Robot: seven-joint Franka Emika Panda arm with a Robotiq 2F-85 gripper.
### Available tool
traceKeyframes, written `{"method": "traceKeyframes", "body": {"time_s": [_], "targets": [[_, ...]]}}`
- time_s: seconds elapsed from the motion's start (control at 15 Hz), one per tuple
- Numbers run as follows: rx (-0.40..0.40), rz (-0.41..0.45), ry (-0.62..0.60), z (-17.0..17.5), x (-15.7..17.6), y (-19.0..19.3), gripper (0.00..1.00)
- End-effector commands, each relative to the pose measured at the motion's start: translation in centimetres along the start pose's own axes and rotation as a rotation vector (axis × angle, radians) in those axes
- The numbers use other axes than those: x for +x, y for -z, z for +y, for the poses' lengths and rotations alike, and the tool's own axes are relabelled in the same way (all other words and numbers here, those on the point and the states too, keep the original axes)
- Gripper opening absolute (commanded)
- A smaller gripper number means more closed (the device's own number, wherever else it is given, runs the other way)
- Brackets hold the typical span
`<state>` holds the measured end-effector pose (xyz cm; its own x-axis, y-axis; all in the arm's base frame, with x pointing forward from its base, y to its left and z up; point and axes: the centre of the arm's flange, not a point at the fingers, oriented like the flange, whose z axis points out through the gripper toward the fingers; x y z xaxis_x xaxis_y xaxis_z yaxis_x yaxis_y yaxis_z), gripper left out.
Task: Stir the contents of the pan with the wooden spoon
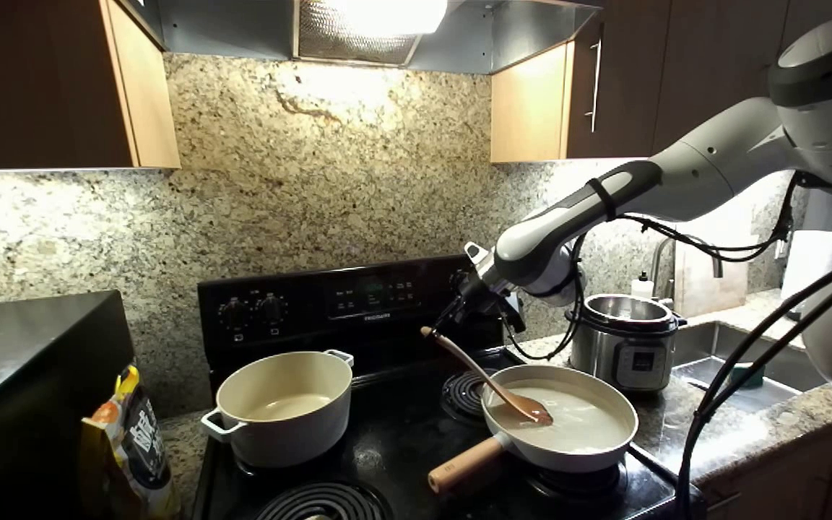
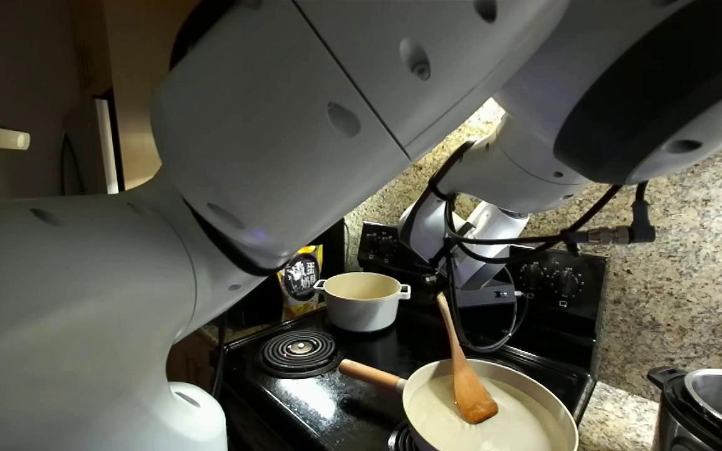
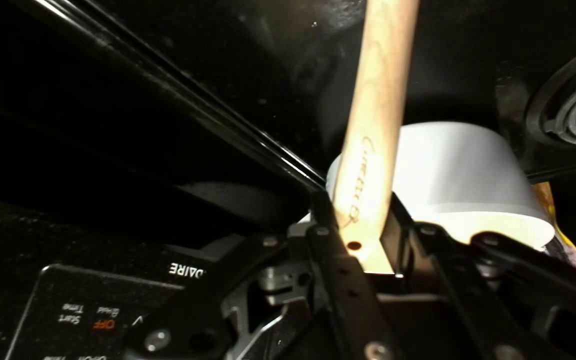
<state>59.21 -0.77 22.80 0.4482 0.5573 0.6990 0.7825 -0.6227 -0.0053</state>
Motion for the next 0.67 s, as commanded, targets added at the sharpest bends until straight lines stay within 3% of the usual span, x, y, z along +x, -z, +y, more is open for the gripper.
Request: {"method": "traceKeyframes", "body": {"time_s": [0.0,0.33,0.6], "targets": [[-0.052,0.022,0.000,1.7,-0.9,1.0,0.10],[-0.058,0.000,-0.048,2.6,-4.0,1.9,0.10],[0.025,-0.017,-0.053,1.4,-6.2,1.7,0.10]]}}
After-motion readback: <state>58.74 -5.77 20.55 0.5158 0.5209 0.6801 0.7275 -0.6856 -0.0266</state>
